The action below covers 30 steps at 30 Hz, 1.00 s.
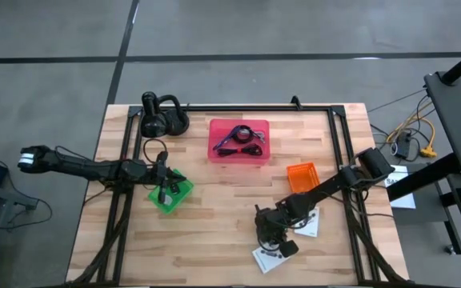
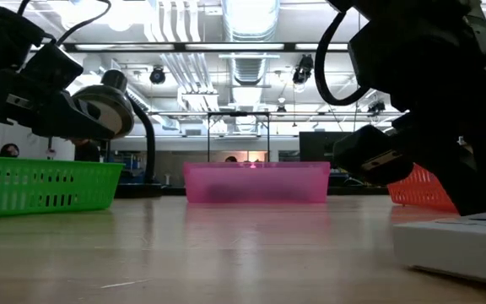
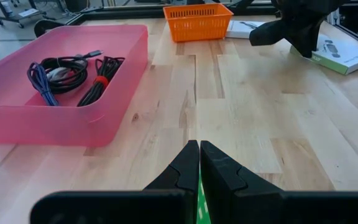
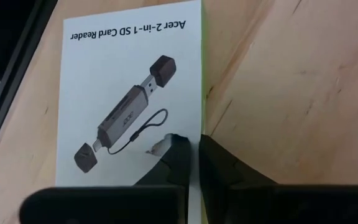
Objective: Pick and place items into bin
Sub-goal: Put the bottom card reader box into the orange bin
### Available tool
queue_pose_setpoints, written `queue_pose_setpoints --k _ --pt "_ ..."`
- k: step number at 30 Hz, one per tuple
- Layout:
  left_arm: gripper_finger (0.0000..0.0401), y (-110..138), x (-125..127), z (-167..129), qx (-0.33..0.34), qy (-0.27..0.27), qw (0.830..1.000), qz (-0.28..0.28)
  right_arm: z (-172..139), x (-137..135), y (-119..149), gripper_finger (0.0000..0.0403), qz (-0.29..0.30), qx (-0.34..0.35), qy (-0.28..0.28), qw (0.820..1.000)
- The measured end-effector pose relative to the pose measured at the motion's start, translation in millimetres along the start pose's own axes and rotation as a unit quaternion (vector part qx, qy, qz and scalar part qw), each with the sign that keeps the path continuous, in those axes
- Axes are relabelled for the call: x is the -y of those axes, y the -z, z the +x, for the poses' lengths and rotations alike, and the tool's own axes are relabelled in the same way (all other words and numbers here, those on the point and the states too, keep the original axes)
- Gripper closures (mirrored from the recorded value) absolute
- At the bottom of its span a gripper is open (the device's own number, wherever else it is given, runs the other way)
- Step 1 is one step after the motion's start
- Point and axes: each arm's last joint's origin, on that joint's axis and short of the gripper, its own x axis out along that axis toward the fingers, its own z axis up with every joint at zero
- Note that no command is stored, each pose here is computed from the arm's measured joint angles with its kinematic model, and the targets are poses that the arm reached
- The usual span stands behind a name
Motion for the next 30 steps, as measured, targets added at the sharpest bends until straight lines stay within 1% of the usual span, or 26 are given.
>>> queue_pose_setpoints --k 6,13,17,20,23,26,29,30 --pt "0.0401 0 0 0 0.000 0.000 1.000 0.000 -1 -1 0 0.0395 -0.003 0.001 -0.009 1.000" --pt "0.0401 0 0 0 0.000 0.000 1.000 0.000 -16 -7 -2 0.0395 -0.007 0.018 -0.010 1.000" --pt "0.0401 0 0 0 0.000 0.000 1.000 0.000 -25 -10 -2 0.0395 0.002 0.026 -0.004 1.000" --pt "0.0401 0 0 0 0.000 0.000 1.000 0.000 -35 -13 -6 0.0395 0.008 0.046 0.009 0.999" --pt "0.0401 0 0 0 0.000 0.000 1.000 0.000 -41 -14 -7 0.0395 0.026 0.056 0.021 0.998" --pt "0.0401 0 0 0 0.000 0.000 1.000 0.000 -52 -16 -7 0.0395 0.055 0.069 0.057 0.995" --pt "0.0401 0 0 0 0.001 0.000 1.000 0.000 -64 -16 -3 0.0395 0.110 0.072 0.122 0.984" --pt "0.0401 0 0 0 0.001 0.000 1.000 0.000 -69 -15 -1 0.0395 0.136 0.072 0.147 0.977"
